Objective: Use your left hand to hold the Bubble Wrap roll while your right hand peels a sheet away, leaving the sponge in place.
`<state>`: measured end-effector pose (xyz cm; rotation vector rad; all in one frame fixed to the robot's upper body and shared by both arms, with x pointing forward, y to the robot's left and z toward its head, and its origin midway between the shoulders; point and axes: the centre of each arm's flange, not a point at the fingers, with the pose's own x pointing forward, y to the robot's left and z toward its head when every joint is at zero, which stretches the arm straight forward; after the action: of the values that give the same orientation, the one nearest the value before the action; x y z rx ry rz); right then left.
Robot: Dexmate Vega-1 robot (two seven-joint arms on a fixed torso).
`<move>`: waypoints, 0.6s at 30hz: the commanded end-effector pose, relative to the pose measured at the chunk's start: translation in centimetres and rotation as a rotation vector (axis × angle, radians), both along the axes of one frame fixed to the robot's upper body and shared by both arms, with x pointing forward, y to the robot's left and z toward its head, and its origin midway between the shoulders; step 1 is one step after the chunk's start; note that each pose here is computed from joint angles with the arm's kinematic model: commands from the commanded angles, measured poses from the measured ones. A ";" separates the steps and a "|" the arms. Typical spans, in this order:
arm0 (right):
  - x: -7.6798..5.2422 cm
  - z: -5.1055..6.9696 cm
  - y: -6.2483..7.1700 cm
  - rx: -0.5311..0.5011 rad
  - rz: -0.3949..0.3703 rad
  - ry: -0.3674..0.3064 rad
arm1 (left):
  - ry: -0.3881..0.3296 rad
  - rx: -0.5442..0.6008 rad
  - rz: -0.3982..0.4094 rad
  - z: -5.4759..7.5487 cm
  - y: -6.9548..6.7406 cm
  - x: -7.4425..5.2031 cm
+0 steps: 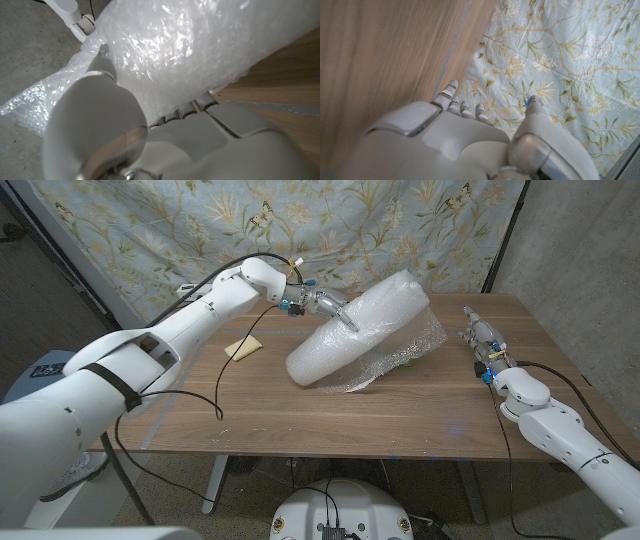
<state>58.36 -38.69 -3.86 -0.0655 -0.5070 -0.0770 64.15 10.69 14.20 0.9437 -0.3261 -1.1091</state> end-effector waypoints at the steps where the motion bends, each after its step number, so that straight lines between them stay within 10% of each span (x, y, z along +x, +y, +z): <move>1: -0.3 -0.3 0.2 -0.014 0.012 0.004 | 0.079 -0.175 -0.012 -1.2 1.2 0.2; 18: -0.8 -0.7 -0.2 -0.032 0.025 0.010 | 0.212 -0.360 -0.072 -3.0 0.9 0.6</move>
<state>57.93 -38.74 -4.42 -0.0793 -0.4991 -0.0594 64.45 11.71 12.40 0.6571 -0.3582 -1.1314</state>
